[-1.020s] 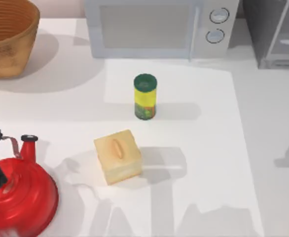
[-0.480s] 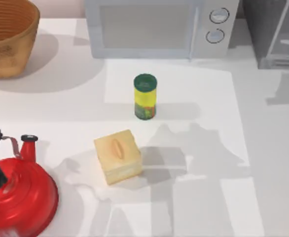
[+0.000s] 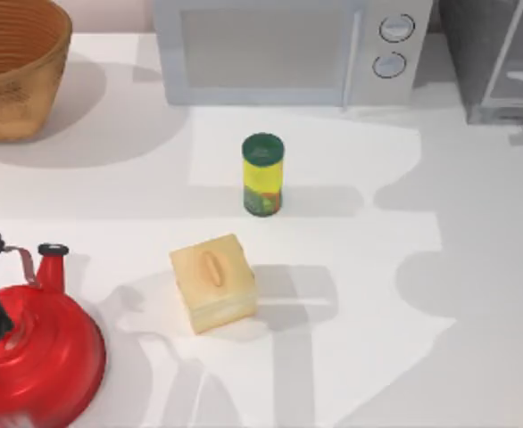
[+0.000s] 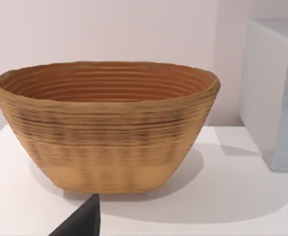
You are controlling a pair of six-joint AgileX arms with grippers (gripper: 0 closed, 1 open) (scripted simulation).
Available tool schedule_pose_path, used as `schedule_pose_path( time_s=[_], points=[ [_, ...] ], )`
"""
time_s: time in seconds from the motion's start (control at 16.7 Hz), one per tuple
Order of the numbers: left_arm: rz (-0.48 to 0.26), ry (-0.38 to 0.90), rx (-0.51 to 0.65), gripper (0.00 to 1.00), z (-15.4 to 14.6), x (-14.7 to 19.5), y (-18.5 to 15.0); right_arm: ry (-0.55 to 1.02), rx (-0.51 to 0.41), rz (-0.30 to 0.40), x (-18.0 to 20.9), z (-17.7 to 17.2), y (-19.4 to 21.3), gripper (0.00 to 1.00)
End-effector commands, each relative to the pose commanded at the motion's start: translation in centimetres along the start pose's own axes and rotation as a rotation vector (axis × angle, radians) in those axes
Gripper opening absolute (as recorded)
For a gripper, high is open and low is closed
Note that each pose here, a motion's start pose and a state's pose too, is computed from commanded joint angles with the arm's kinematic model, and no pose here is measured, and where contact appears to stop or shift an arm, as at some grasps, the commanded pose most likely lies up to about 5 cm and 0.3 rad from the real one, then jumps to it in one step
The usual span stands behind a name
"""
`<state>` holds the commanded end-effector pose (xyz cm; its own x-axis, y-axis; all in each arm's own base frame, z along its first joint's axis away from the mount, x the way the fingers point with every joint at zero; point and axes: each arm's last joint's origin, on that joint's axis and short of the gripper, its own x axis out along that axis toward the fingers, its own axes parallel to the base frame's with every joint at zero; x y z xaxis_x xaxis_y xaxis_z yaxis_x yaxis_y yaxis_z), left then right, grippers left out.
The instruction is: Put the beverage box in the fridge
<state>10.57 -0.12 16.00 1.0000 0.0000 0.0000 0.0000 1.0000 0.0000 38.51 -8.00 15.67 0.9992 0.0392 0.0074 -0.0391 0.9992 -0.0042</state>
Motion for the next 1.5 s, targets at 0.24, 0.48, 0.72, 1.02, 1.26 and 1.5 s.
schedule_pose_path(
  time_s=[0.24,0.48,0.72,1.02,1.26,1.5],
  points=[
    [0.000,0.000,0.000,1.00,0.0,0.0,0.0,0.010,0.006,-0.031,1.7,-4.1,-2.1,0.00],
    [0.000,0.000,0.000,1.00,0.0,0.0,0.0,0.009,0.006,-0.038,1.8,-4.7,-2.5,0.00],
    [0.000,0.000,0.000,1.00,0.0,0.0,0.0,0.017,0.009,-0.035,2.1,-4.8,-2.3,0.00],
    [0.000,0.000,0.000,1.00,0.0,0.0,0.0,0.013,0.008,-0.035,6.3,-4.5,-2.8,0.00],
    [0.000,0.000,0.000,1.00,0.0,0.0,0.0,0.002,0.006,-0.028,10.7,-3.5,-2.9,0.00],
    [0.000,0.000,0.000,1.00,0.0,0.0,0.0,0.011,0.008,-0.031,13.5,-2.9,-2.8,0.00]
  ],
)
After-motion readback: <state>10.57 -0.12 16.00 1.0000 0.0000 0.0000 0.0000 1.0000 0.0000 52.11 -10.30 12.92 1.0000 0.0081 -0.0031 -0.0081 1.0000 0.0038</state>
